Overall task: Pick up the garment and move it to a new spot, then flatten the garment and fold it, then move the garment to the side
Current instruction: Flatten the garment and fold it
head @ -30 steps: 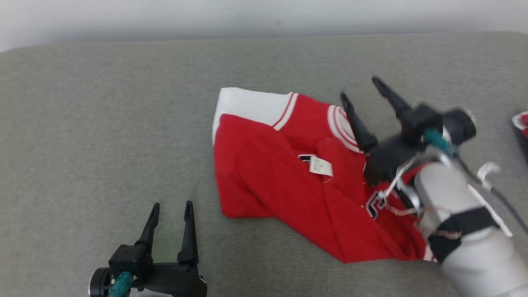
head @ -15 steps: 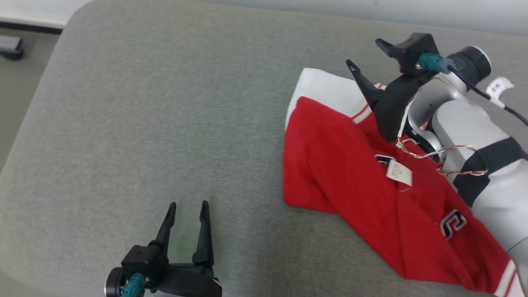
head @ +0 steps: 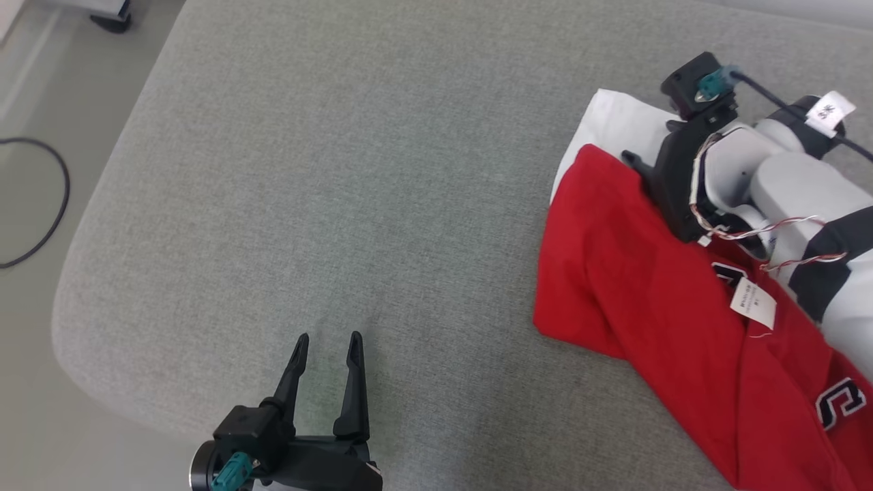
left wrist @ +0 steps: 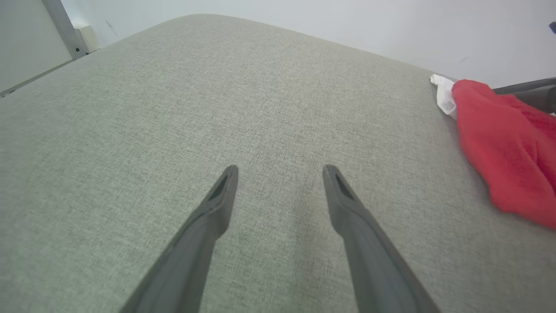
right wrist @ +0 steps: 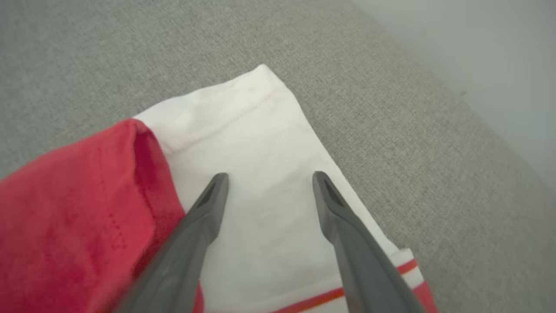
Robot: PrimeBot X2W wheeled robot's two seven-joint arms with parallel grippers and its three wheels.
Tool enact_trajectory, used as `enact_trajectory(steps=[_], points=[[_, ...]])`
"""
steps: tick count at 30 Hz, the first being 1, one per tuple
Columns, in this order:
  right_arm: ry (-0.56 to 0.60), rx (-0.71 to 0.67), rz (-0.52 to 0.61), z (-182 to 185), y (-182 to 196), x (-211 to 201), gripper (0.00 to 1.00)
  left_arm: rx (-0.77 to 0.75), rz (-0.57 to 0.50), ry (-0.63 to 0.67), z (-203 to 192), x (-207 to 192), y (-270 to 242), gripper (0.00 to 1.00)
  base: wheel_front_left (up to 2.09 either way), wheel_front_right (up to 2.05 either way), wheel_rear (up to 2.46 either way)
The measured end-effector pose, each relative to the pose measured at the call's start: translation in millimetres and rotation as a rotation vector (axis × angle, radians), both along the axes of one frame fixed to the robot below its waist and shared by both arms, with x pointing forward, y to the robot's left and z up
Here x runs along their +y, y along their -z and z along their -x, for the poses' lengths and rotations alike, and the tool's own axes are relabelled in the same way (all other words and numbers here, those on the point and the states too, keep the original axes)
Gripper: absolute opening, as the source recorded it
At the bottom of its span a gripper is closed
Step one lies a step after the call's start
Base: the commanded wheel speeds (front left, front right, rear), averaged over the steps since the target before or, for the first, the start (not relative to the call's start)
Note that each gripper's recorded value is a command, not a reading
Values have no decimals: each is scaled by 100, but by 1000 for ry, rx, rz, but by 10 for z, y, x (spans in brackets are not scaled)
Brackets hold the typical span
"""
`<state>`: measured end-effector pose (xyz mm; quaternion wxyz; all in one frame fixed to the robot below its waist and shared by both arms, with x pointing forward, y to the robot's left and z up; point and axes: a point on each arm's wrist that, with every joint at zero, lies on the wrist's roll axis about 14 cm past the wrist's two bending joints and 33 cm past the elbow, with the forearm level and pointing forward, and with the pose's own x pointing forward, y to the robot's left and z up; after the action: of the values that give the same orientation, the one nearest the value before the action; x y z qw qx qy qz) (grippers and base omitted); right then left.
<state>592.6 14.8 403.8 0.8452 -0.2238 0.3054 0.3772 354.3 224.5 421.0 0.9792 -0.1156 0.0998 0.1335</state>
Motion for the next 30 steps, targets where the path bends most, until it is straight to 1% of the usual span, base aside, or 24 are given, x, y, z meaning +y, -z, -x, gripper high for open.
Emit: enact_trajectory(steps=[4,5,6,7,9,11,13,16,20,23,25,28,29,30], points=[[4,25,34,-74,78,-31,100,13,-2,-19,27,43,25,100,0,0,0],[4,30,44,-91,102,-41,97,17,-3,-25,30,56,35,100,0,0,0],[1,38,65,-120,139,-62,35,23,-1,-31,31,66,55,100,0,0,0],[2,42,68,-133,156,-74,0,28,1,-34,32,69,69,100,0,0,0],[6,33,74,-185,169,-110,0,35,1,-36,30,71,91,100,0,0,0],[36,-3,55,-321,133,-206,0,41,5,-39,23,70,111,100,0,0,0],[77,-53,52,-485,97,-364,0,43,5,-36,5,62,123,100,0,0,0],[166,-158,38,-787,-41,-681,0,46,5,-31,-19,49,136,100,0,0,0],[301,-339,-15,-1184,-443,-1129,0,43,1,-19,-72,29,137,100,0,0,0],[370,-451,-50,-1376,-740,-1412,0,46,-3,-11,-90,14,149,100,0,0,0],[406,-485,-42,-1435,-832,-1610,0,46,-4,-7,-101,5,151,100,0,0,0],[522,-456,-21,-1432,-784,-2056,0,52,-9,-2,-107,0,169,100,0,0,0],[548,-443,-12,-1409,-734,-2160,69,54,-11,0,-112,-4,177,100,0,0,0],[565,-438,-19,-1386,-694,-2217,100,55,-10,0,-120,-3,183,100,0,0,0]])
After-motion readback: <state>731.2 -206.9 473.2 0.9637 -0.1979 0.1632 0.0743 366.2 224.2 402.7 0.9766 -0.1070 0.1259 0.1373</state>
